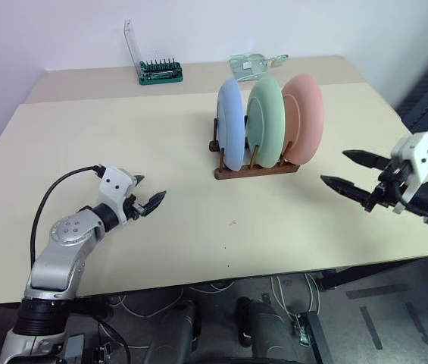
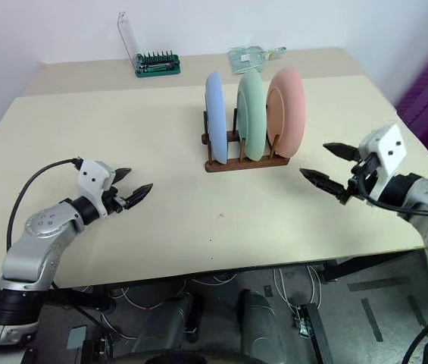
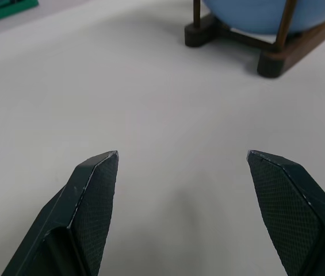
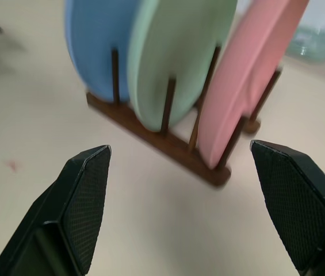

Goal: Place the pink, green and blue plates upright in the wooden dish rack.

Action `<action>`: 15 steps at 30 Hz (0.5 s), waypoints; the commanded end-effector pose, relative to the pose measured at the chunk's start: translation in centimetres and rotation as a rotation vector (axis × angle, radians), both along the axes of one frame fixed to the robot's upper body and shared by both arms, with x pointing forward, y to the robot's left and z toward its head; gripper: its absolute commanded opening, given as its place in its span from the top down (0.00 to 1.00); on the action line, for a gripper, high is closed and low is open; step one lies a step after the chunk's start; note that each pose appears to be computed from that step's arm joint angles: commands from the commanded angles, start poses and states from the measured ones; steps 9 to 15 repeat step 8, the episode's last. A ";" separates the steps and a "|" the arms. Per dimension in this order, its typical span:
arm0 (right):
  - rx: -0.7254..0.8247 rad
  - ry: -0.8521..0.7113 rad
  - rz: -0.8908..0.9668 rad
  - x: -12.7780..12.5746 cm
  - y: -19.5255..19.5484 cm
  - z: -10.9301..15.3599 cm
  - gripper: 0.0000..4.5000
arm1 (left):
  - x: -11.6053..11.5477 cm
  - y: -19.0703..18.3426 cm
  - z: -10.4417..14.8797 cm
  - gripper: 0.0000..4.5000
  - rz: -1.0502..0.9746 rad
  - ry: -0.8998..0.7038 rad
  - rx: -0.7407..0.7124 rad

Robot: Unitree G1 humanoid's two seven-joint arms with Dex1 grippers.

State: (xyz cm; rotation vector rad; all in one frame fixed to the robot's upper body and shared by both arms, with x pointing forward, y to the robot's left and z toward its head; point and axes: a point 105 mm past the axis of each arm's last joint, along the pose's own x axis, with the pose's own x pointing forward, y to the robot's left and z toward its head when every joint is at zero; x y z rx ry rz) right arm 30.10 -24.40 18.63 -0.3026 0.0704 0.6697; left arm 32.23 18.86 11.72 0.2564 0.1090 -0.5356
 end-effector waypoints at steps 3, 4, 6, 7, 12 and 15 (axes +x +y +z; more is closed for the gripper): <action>-0.022 -0.055 -0.017 1.4 0.6 -1.0 0.12 | -0.8 0.0 0.5 0.18 0.017 -0.034 -0.003; -0.023 -0.054 -0.018 1.6 0.7 -1.4 0.12 | -1.0 -0.1 0.3 0.18 0.020 -0.032 -0.004; -0.014 -0.048 -0.023 2.0 0.8 -2.1 0.12 | -1.6 -0.2 0.1 0.18 0.028 -0.024 -0.012; -0.013 -0.046 -0.028 2.4 0.7 -2.4 0.12 | -1.8 -0.2 -0.1 0.18 0.033 -0.023 -0.010; -0.012 -0.045 -0.031 2.6 0.6 -2.6 0.12 | -1.9 -0.2 -0.2 0.18 0.038 -0.022 -0.009; -0.012 -0.045 -0.031 2.6 0.6 -2.6 0.12 | -1.9 -0.2 -0.2 0.18 0.038 -0.022 -0.009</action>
